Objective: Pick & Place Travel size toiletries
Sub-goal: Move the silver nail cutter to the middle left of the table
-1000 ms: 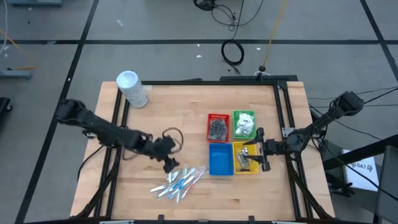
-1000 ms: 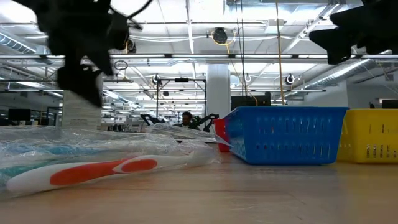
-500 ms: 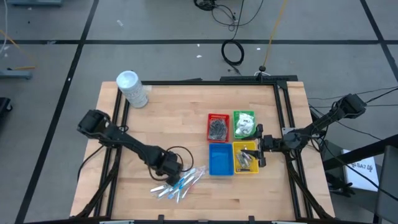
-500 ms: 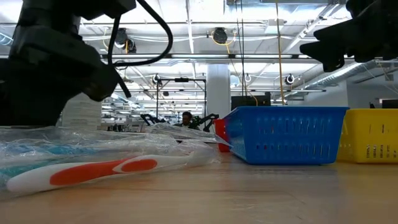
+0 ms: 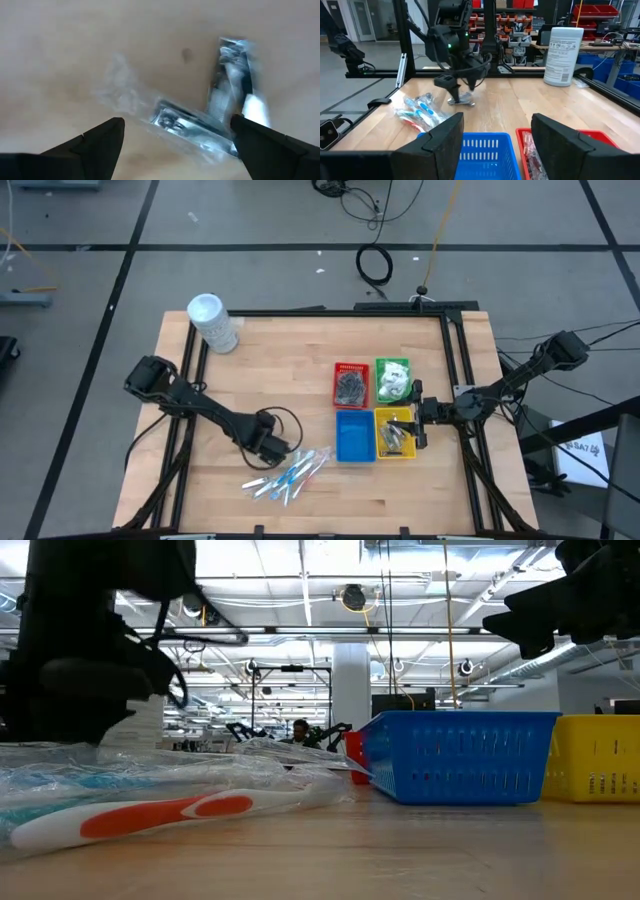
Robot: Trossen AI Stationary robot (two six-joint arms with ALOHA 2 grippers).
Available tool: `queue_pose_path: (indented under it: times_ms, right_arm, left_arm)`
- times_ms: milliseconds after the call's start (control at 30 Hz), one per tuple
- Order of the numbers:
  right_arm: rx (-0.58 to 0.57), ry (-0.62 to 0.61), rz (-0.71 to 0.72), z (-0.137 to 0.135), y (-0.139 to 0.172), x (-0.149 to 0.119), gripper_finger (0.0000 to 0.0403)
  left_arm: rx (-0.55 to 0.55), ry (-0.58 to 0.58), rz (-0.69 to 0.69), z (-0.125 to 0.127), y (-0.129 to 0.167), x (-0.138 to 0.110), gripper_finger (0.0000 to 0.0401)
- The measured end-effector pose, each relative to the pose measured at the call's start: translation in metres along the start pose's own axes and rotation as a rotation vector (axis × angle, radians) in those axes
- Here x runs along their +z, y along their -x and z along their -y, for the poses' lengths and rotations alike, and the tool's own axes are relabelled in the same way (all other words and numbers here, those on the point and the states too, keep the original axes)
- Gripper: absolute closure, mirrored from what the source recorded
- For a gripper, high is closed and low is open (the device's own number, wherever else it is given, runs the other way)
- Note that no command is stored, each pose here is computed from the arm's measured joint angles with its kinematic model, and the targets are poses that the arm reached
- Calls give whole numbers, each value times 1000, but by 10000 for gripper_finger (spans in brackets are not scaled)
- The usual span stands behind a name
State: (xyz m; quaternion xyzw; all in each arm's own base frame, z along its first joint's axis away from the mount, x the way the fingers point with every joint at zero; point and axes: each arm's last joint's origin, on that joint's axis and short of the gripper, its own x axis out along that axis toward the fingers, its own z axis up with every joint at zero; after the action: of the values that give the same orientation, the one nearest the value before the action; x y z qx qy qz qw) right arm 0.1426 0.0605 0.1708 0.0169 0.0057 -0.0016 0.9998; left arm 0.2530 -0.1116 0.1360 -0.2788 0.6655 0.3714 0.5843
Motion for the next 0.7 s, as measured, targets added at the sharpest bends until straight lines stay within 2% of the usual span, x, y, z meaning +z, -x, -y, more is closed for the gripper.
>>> queue_pose_path:
  times_ms: [167,400,500,600,700]
  right_arm:
    - [0,3,-3,0,0,0,186]
    - [0,5,-5,0,0,-1,188]
    - [0,5,-5,0,0,-1,187]
    - [0,4,-6,0,0,-1,187]
    - [0,6,-12,0,0,-1,188]
  left_arm:
    - [103,2,89,-10,1,6,45]
    - [68,-40,91,-7,6,15,45]
    - [64,-44,167,-6,16,20,45]
    - [-5,-2,264,-4,36,26,45]
    - [-61,81,271,-5,45,32,45]
